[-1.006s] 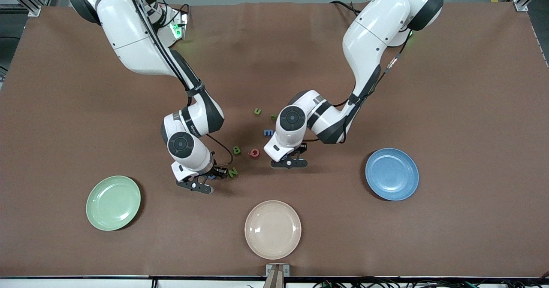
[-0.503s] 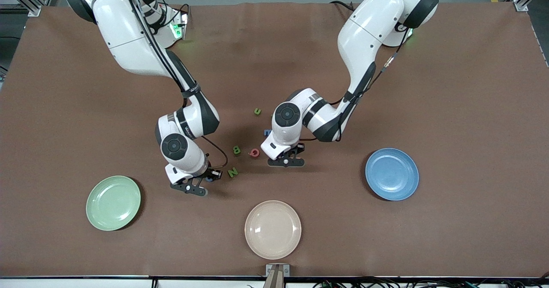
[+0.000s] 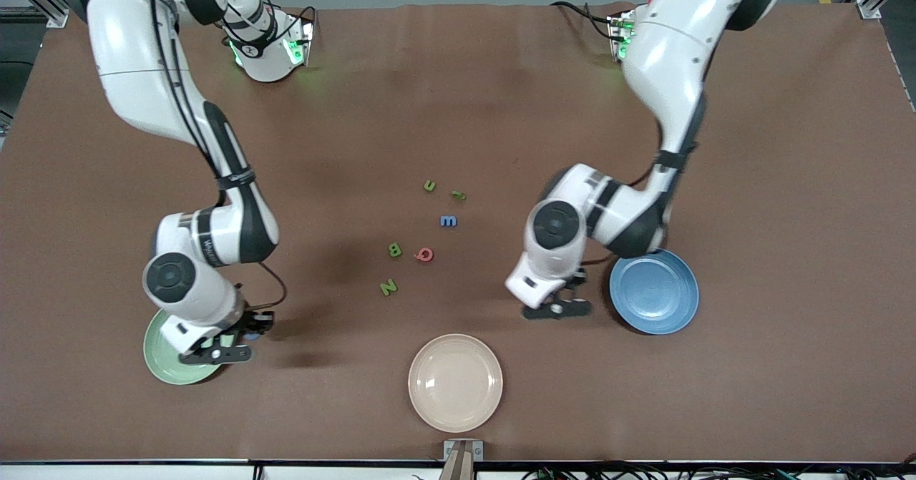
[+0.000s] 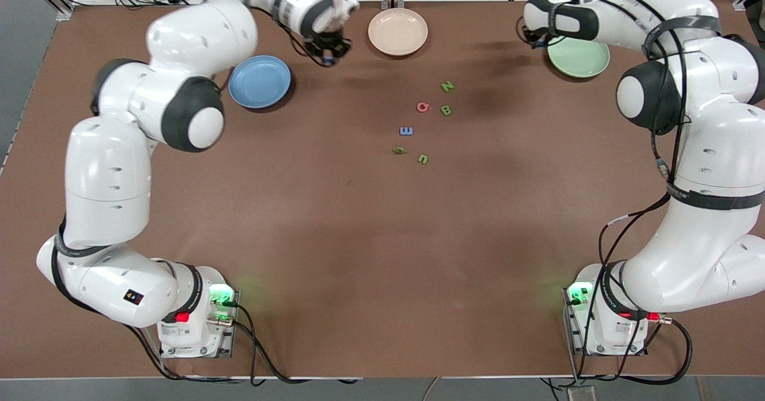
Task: Sort upper and lower case letters into plates
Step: 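Place the C on the green plate while the left gripper places X on blue plate, then return the right gripper to the green B while the left gripper reaches the m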
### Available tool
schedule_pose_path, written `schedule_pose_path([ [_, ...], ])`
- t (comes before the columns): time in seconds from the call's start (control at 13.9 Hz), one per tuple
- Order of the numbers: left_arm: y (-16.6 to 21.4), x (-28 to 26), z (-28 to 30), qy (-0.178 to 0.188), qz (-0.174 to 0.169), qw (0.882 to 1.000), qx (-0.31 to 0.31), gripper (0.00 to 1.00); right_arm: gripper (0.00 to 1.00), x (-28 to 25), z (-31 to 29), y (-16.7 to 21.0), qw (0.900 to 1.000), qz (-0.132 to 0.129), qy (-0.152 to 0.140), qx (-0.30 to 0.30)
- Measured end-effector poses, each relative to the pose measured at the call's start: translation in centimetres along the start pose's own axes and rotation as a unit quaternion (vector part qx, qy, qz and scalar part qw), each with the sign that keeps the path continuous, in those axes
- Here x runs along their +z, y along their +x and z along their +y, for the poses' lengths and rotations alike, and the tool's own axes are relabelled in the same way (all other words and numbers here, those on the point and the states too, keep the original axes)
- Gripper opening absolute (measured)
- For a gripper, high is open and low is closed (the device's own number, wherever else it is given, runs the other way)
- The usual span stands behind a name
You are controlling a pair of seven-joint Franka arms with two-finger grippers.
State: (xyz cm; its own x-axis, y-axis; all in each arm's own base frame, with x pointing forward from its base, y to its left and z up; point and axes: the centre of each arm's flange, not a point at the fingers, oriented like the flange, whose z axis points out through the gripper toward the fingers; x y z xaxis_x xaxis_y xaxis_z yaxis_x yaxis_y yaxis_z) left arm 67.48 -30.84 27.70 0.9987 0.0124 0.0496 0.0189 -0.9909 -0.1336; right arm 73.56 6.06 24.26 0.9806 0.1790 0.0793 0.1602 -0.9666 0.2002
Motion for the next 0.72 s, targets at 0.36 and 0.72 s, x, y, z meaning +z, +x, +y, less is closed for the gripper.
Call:
schedule_pose_path([
  [0.36,1.6,5.0,-13.5,0.014,-0.056,0.998,0.024,0.27,0.61,1.2,2.3,0.2,0.989,0.038,-0.093,-0.105],
  [0.72,0.2,8.0,-17.3,0.008,-0.072,0.997,0.015,0.52,0.99,2.3,-2.5,-0.3,0.998,0.035,-0.045,-0.025],
])
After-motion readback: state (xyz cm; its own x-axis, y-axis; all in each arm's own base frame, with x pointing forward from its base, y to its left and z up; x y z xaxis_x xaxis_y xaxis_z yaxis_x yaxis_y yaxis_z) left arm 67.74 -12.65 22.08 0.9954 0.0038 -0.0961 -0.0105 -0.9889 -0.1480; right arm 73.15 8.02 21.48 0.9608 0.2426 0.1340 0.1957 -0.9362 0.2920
